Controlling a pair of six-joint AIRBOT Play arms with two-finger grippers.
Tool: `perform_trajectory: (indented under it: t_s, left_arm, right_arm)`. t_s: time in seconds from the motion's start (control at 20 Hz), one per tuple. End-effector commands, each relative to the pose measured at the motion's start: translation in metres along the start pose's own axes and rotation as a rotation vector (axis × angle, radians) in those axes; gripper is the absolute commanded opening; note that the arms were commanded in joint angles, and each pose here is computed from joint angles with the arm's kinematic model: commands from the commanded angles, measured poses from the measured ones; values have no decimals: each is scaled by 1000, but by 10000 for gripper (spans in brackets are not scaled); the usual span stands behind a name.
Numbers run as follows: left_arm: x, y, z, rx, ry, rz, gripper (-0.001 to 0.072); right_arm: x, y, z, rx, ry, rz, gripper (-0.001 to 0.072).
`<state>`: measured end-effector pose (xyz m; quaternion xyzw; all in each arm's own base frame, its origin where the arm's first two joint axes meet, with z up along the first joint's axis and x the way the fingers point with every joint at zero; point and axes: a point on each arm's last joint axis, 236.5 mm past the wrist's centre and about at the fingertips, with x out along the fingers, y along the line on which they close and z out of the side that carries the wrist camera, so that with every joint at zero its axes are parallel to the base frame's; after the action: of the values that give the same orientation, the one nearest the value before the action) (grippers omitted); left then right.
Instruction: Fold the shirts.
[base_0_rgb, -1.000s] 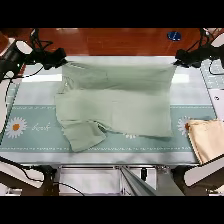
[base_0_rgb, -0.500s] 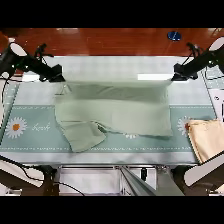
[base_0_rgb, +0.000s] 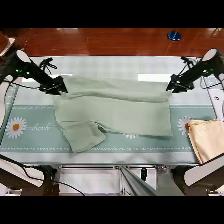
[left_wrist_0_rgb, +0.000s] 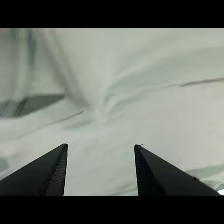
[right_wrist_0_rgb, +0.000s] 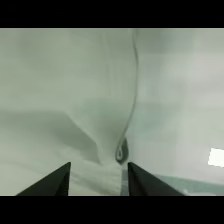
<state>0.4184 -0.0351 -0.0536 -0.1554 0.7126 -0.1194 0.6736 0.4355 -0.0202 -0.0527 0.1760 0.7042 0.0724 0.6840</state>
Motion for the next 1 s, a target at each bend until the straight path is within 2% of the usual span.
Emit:
perform_trajectory:
  t_s: [0.0, 0.2, 0.4, 0.55, 0.75, 0.95]
  left_arm:
    - [-36, 24, -32, -25, 6, 92, 510]
    - [-32, 56, -117, -185, -61, 63, 510]
    - [4, 41, -177, -400, -172, -194, 510]
    - [28, 30, -194, -480, -199, -284, 509]
    - [52, 2, -179, -471, -271, -376, 508]
    - [81, -20, -181, -385, -218, -335, 505]
  right_arm:
    - [-53, -27, -14, 50, -107, -60, 415]
    - [-74, -46, -59, 178, -352, -30, 415]
    - [-35, -15, -116, 244, -448, 129, 415]
    - [-14, 5, -139, 266, -427, 220, 414]
    - [-13, 13, -141, 276, -415, 262, 415]
    - [-19, 10, -137, 296, -432, 274, 414]
